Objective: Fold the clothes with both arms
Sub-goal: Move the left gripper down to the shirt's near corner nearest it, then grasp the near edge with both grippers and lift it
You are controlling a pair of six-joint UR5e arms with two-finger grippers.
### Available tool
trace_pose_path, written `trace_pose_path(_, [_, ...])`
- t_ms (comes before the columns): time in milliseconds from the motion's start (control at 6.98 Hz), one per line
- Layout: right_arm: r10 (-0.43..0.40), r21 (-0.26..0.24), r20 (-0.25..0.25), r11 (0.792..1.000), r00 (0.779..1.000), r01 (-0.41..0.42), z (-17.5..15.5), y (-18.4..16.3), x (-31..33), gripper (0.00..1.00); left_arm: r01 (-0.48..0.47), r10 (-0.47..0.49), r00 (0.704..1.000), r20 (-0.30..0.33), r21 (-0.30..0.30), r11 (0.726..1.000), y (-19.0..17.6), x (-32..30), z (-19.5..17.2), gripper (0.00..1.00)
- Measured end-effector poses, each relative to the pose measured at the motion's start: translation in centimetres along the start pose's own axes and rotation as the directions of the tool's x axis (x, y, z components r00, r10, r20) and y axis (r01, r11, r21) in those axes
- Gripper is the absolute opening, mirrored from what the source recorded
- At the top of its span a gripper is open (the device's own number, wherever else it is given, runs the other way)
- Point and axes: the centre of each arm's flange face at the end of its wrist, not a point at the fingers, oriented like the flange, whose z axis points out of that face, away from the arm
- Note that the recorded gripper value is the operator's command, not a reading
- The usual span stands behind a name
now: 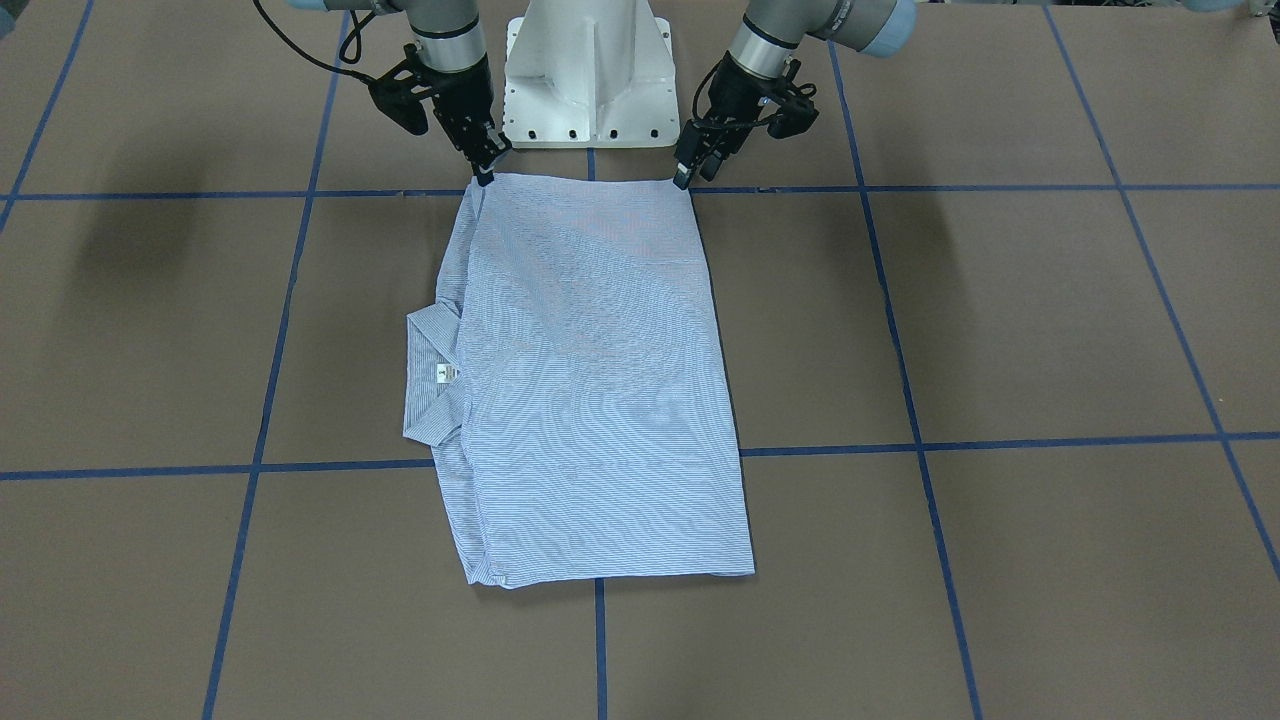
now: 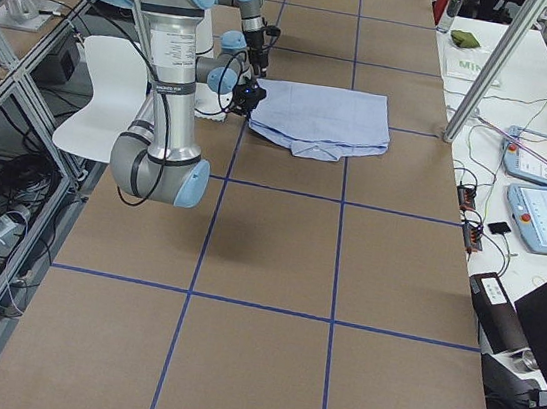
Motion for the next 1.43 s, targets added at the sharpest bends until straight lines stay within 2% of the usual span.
trace_pose_path(143, [0.001, 0.0, 0.0, 1.0, 1.0, -0.001, 0.0, 0.0, 0.0, 0.0, -0.001, 0.001, 1.0, 0.004, 0.002, 1.0, 0.5, 0.4, 0.3, 0.42])
trace_pose_path(286, [0.001, 0.001, 0.0, 1.0, 1.0, -0.001, 0.0, -0.1, 0.0, 0.0, -0.002, 0.002, 1.0, 0.009, 0.005, 1.0, 0.9, 0.7, 0.4, 0.29])
trace_pose_path(573, [0.001, 0.001, 0.0, 1.0, 1.0, -0.001, 0.0, -0.2, 0.0, 0.0, -0.007, 0.006, 1.0, 0.02, 0.011, 1.0, 1.1, 0.5, 0.6, 0.3])
trace_pose_path(716, [0.001, 0.001, 0.0, 1.0, 1.0, -0.001, 0.0, -0.1, 0.0, 0.0, -0.009, 0.009, 1.0, 0.024, 0.012, 1.0, 1.1, 0.3, 0.7, 0.08])
trace_pose_path(859, [0.001, 0.001, 0.0, 1.0, 1.0, -0.001, 0.0, -0.2, 0.0, 0.0, -0.011, 0.01, 1.0, 0.027, 0.012, 1.0, 1.1, 0.1, 0.7, 0.0])
trace_pose_path(1432, [0.003, 0.0, 0.003, 1.0, 1.0, -0.003, -0.4, -0.4, 0.1, 0.0, -0.003, 0.003, 1.0, 0.005, -0.004, 1.0, 1.3, 1.1, -0.5, 0.0])
